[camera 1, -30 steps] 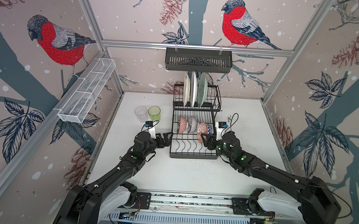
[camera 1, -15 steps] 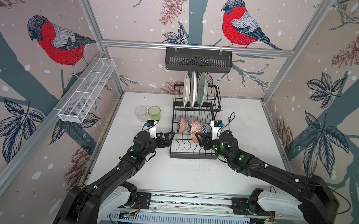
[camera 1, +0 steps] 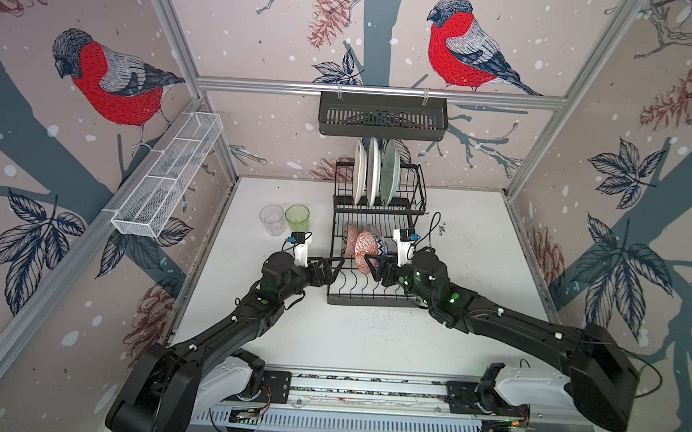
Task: Unload the mixed dishes from the dish rack
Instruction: 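Close the left gripper on the rim of the held bowl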
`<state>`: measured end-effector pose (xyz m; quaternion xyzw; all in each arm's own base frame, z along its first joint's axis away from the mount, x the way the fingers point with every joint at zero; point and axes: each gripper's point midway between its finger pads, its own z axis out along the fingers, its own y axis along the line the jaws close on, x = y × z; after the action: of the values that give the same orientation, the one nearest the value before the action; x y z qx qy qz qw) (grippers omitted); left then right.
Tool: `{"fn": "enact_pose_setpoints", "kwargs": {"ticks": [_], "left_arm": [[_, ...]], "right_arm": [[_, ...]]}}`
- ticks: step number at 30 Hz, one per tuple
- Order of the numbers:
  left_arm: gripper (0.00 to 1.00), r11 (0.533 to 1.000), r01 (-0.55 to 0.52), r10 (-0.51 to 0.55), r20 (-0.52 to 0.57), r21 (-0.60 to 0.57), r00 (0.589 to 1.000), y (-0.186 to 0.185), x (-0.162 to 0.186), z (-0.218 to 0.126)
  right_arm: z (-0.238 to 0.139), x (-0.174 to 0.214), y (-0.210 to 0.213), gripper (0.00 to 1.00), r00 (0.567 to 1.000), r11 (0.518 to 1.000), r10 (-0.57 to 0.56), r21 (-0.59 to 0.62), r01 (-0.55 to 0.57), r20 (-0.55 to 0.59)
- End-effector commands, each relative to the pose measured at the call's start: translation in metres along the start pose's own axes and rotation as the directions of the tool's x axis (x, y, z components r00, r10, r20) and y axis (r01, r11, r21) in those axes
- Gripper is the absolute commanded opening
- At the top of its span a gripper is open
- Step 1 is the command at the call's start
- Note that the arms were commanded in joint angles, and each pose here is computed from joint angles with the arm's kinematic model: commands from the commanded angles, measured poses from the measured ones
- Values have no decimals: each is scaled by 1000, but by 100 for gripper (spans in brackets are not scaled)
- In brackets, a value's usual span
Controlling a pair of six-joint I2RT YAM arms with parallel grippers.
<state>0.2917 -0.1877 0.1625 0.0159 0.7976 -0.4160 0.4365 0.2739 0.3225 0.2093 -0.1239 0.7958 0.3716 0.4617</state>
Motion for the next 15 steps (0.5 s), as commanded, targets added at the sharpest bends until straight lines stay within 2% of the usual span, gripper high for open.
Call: {"fn": "enact_pose_setpoints", "kwargs": {"ticks": [1,9,15], "left_arm": [[98,997,-15,13,29,75,999,-17,-10,1],[96,995,8,-11,23,103,1000,-21,-9,1],[86,991,25,-27,12,129,1000,-24,-7,3]], "right_arm": [[4,-18,21,53,998,997,-11,-73,16,61],[14,-18,45,53,999,990,-14,-138,21,51],[18,-15,56,53,999,985,-10,-171,16,37]]}}
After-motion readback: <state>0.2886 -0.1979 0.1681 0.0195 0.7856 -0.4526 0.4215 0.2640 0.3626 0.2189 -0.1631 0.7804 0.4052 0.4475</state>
